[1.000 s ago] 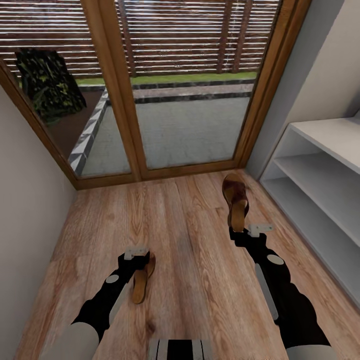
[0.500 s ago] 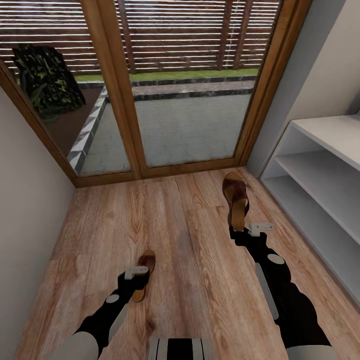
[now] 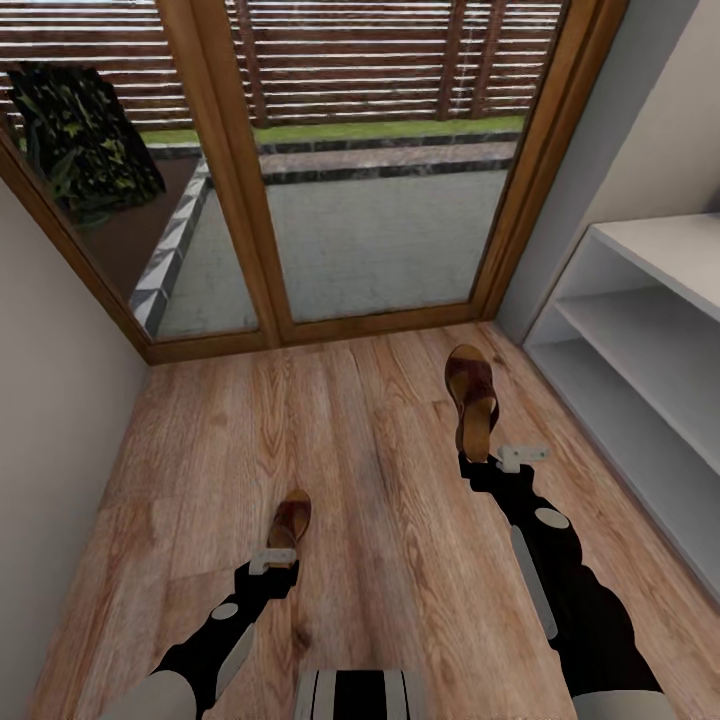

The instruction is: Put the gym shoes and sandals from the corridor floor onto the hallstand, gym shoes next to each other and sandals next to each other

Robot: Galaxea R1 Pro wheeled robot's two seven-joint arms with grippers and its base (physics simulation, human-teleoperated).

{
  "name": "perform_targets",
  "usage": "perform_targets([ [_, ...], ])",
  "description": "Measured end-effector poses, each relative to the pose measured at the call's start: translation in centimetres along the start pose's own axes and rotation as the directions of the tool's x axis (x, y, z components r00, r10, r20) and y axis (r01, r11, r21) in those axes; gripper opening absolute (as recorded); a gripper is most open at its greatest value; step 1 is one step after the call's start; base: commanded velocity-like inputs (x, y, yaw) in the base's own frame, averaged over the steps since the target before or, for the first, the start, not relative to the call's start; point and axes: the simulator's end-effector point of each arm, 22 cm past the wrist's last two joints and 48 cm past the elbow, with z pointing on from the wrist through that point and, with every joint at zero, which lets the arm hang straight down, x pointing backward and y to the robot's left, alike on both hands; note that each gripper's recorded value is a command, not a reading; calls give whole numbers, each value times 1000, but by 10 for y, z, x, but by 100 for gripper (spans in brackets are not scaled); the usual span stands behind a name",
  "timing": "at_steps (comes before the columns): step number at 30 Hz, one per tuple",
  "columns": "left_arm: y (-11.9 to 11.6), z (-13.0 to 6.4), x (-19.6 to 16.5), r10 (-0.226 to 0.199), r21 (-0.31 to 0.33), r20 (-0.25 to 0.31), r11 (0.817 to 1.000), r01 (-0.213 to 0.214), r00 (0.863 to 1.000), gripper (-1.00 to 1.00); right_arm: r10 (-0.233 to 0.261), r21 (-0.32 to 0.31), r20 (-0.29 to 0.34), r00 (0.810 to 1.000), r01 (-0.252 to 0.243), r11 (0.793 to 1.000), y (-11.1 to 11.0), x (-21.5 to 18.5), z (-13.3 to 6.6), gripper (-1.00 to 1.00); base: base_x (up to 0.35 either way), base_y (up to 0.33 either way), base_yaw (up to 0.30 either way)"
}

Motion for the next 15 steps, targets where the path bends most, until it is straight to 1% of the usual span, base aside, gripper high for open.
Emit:
perform_targets([
  [5,1,1,2,-1,-2,-2,1000,1,1000,100,-1,0,-4,1000,1,1000,0,2,1,-100,0,0,0],
  [10,4,2,-7,1,-5,53,1000,-1,999,100,-1,1,-13,1000,1,1000,0,8,4,-100,0,0,0],
  [15,5,7,5,0,-6,43,1000,0,999,100,-2,2,-40,999,2,1000,-1,24,10,-100,0,0,0],
])
